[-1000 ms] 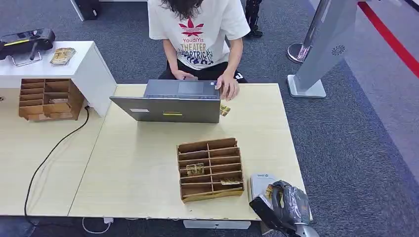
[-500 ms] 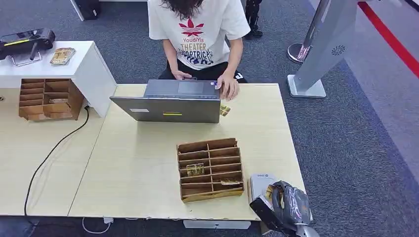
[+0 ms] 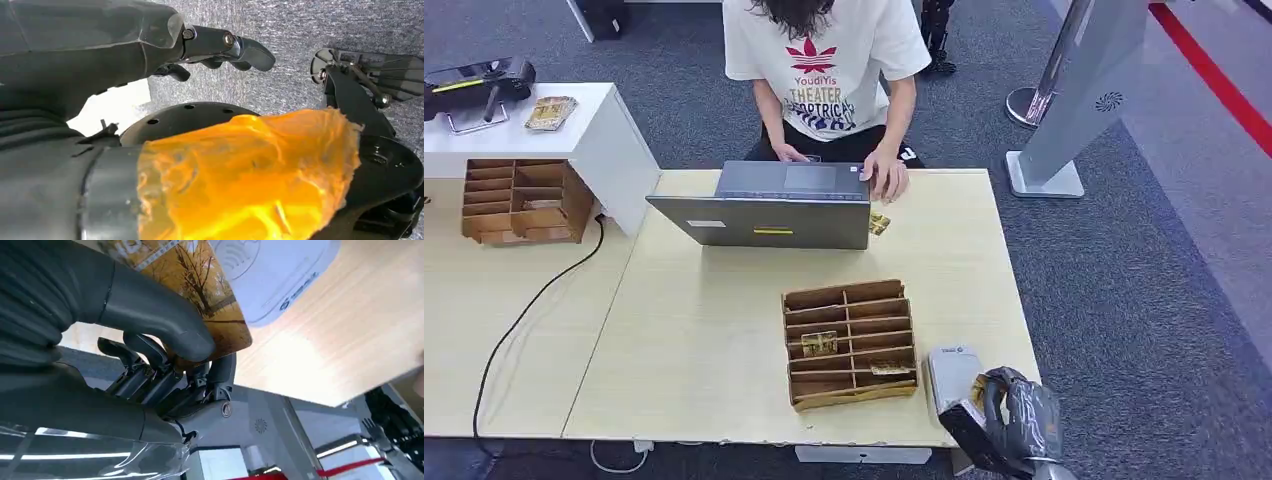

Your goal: Pass the card to the sensor for recognition and then transmit it.

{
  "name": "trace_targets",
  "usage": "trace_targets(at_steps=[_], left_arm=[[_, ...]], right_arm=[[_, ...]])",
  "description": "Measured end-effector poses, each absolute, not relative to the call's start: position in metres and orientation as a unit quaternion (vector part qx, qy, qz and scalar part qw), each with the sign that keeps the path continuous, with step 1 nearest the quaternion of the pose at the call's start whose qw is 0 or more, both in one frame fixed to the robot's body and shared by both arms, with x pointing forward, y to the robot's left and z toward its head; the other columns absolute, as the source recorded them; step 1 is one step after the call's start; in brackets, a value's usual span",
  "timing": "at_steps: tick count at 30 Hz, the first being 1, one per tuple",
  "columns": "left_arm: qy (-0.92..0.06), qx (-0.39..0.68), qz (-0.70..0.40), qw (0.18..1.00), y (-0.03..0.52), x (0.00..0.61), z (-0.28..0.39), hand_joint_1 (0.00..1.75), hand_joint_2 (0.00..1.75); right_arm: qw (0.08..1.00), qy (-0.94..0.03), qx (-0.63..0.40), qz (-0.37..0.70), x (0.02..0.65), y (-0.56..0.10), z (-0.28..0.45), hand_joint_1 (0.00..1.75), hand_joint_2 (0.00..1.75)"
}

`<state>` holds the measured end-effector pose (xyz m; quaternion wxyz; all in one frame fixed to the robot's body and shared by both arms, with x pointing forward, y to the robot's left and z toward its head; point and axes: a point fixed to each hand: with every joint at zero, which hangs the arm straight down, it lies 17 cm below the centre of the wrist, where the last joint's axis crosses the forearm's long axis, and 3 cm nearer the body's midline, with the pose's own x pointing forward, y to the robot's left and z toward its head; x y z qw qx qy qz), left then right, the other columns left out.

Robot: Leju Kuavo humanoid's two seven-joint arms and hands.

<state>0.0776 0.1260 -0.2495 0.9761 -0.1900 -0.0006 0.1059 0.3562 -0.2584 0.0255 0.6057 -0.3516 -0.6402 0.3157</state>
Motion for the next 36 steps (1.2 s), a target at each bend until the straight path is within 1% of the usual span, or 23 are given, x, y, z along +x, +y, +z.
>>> trace_targets(at_steps=[8,14,28,36], left_arm=[[0.0,-0.186,0.099,0.978,0.123,0.078,-0.25,0.0,0.0],[-0.001,-0.187,0.101,0.977,0.121,0.078,-0.249,0.0,0.0],[-0.009,-0.19,0.109,0.976,0.121,0.079,-0.249,0.0,0.0],[0.001,-0.187,0.091,0.978,0.121,0.076,-0.249,0.0,0.0]], right_arm=[[0.532,-0.743,-0.345,0.212,0.351,-0.253,0.102,1.75,1.75],[0.505,-0.774,-0.348,0.156,0.347,-0.255,0.137,1.75,1.75],[0.443,-0.828,-0.33,0.095,0.342,-0.223,0.194,1.75,1.75],[0.395,-0.86,-0.314,0.073,0.355,-0.205,0.237,1.75,1.75]])
